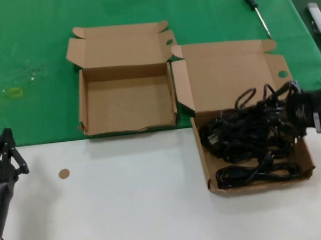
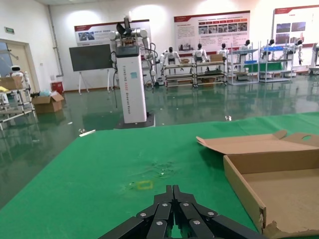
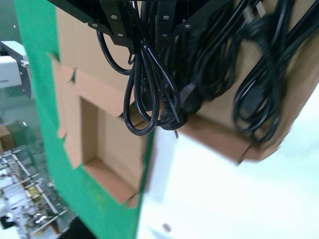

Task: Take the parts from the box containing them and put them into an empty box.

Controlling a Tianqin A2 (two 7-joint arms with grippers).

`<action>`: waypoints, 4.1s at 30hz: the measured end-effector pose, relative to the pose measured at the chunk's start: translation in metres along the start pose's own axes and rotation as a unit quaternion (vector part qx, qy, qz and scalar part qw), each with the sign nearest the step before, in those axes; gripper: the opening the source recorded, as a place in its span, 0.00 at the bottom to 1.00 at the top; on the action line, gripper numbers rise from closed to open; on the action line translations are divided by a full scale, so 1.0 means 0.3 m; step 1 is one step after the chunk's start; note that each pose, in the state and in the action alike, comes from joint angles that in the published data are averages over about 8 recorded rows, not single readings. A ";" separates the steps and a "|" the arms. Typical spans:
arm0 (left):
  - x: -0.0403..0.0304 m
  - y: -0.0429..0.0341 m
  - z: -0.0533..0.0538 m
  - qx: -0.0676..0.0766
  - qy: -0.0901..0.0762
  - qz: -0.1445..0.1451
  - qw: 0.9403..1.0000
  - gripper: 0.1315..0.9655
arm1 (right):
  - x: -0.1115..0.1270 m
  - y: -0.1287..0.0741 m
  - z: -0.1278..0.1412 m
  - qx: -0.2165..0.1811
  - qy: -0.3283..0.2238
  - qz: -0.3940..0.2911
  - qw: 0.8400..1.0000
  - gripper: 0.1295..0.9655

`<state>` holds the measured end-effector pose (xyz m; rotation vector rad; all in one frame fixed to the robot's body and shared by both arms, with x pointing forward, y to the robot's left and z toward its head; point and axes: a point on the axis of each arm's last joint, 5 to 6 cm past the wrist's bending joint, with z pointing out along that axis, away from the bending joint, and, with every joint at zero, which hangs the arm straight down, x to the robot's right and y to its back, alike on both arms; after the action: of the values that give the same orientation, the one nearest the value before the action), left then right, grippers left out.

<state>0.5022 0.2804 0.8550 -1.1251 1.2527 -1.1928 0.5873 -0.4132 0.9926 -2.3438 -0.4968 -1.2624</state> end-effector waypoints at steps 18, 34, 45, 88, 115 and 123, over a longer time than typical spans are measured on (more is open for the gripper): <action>0.000 0.000 0.000 0.000 0.000 0.000 1.000 0.02 | 0.168 -0.226 0.220 0.077 0.063 0.061 0.993 0.10; 0.000 0.000 0.000 0.000 0.000 0.000 1.000 0.02 | 0.257 -0.405 0.544 0.097 0.095 0.054 0.989 0.10; 0.000 0.000 0.000 0.000 0.000 0.000 1.000 0.02 | 0.216 -0.383 0.677 0.081 0.086 0.056 0.991 0.10; 0.000 0.000 0.000 0.000 0.000 0.000 1.000 0.02 | 0.173 -0.373 0.729 0.062 0.095 0.052 0.992 0.44; 0.000 0.000 0.000 0.000 0.000 0.000 1.000 0.11 | 0.096 -0.402 0.635 0.076 0.139 0.122 0.980 0.97; 0.000 0.000 0.000 0.000 0.000 0.000 1.000 0.24 | 0.026 -0.408 0.620 0.077 0.169 0.187 0.965 0.99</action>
<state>0.5022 0.2804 0.8550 -1.1251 1.2527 -1.1928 0.6591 -0.2112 0.9321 -1.9220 -0.0333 -1.3431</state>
